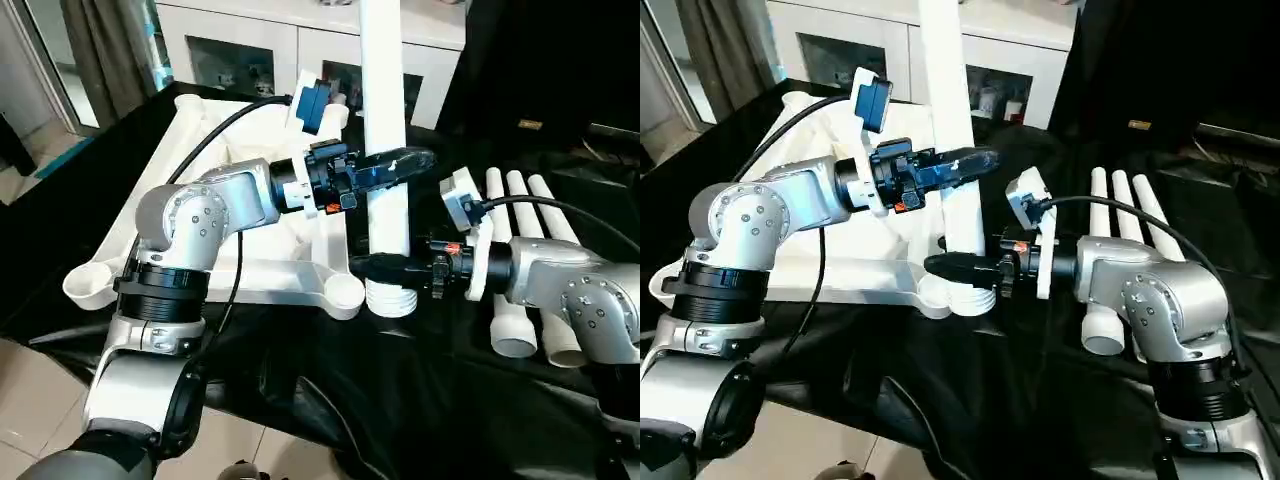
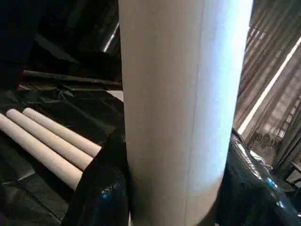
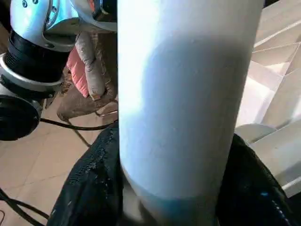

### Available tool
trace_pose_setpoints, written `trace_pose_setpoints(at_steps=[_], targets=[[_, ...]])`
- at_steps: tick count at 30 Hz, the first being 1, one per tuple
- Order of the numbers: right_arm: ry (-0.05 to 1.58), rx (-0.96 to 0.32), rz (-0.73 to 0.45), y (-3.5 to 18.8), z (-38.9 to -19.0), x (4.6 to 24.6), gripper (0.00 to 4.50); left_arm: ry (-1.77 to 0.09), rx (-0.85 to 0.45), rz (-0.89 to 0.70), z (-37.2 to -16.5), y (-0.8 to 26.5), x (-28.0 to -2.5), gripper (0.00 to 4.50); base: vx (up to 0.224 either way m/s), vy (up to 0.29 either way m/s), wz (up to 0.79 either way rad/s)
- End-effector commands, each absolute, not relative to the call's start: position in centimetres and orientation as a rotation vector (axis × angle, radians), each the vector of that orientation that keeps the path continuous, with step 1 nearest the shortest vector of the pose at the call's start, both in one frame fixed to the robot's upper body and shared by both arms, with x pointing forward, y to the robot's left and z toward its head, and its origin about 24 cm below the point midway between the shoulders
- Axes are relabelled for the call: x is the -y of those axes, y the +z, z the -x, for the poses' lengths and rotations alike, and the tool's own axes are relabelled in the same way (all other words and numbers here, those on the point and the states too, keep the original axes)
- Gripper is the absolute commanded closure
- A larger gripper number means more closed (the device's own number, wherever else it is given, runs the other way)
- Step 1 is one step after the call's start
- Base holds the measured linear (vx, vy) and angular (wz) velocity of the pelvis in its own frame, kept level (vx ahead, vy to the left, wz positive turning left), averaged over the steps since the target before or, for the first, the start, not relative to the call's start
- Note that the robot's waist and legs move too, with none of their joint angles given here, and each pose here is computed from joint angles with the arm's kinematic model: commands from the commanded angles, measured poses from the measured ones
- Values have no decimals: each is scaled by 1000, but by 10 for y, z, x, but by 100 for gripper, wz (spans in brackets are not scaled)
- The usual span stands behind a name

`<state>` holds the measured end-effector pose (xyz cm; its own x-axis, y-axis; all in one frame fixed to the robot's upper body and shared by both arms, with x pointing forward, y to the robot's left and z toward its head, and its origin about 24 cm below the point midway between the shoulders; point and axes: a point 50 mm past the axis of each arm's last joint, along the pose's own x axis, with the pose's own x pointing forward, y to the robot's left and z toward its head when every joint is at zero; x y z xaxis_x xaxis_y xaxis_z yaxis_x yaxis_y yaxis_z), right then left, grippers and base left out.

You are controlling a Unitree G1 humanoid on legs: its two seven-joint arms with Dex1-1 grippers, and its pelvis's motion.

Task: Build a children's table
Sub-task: Pick table leg

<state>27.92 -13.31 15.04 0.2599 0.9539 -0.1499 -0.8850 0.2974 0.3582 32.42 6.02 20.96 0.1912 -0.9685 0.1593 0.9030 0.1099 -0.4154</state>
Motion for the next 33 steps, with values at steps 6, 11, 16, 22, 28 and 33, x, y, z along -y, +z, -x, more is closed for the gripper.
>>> trace_pose_setpoints(at_steps=[6,11,16,22,28,33], targets=[[1172,-354,-206,147,-287,129,249,-1170,-141,424,-337,209,-53,164,0,0,0],[1128,-350,-205,145,-292,128,249,-1131,-139,429,-337,207,-49,151,0,0,0],[1115,-341,-202,146,-294,127,249,-1107,-139,416,-337,206,-47,186,0,0,0],[1082,-325,-155,145,-299,126,249,-1124,-136,389,-336,205,-46,253,0,0,0],[1161,-326,-172,150,-294,129,160,-1196,-151,324,-330,204,-42,263,0,0,0],[1239,-354,-169,154,-290,139,135,-1257,-161,290,-328,204,-41,263,0,0,0]])
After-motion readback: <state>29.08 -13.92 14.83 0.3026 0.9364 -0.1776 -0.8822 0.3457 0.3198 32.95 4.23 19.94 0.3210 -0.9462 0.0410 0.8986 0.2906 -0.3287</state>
